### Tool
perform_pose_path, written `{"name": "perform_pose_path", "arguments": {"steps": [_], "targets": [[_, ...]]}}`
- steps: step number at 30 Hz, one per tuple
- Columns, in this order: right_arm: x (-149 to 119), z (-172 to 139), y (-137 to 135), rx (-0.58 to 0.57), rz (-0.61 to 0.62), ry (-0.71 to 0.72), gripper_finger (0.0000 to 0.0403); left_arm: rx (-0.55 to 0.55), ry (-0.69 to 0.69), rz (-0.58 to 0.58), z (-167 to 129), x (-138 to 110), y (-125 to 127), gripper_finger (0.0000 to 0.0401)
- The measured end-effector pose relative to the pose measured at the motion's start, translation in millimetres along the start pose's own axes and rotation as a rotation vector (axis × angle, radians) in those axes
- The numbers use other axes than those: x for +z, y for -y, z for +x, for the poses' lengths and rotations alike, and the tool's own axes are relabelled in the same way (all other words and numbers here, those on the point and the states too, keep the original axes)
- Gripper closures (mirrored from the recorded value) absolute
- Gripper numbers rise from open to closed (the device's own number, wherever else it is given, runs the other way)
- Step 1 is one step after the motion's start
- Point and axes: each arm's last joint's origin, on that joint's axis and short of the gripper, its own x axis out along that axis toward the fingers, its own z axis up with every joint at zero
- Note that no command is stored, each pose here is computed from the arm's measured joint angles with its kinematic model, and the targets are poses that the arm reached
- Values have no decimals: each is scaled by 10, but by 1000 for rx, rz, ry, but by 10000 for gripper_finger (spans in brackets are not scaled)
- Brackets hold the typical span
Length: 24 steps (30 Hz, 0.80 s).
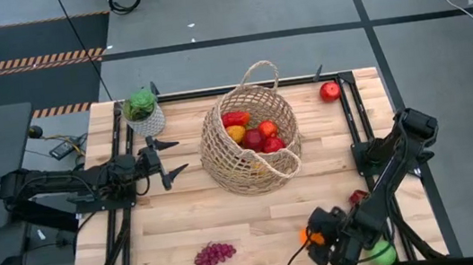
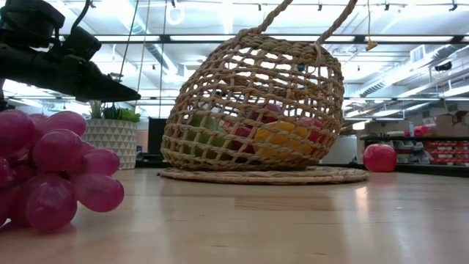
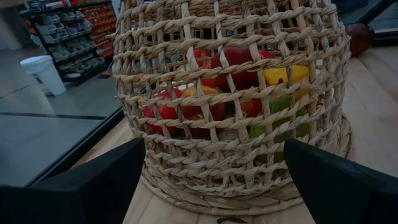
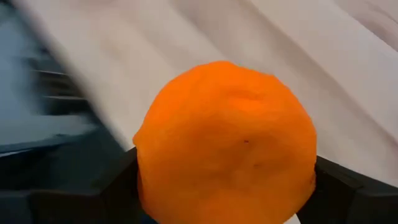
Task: Build produce basket
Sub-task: Put the orange into the brown basket
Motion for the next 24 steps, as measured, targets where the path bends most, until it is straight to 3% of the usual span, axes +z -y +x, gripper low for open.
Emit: {"name": "perform_pose_path", "arguments": {"steps": [12, 24], "targets": [[280, -189, -565, 424, -212, 119, 77, 0, 0, 0, 0, 1, 0, 11], [557, -220, -742, 624, -352, 188, 77, 0, 0, 0, 0, 0, 0, 11]]}}
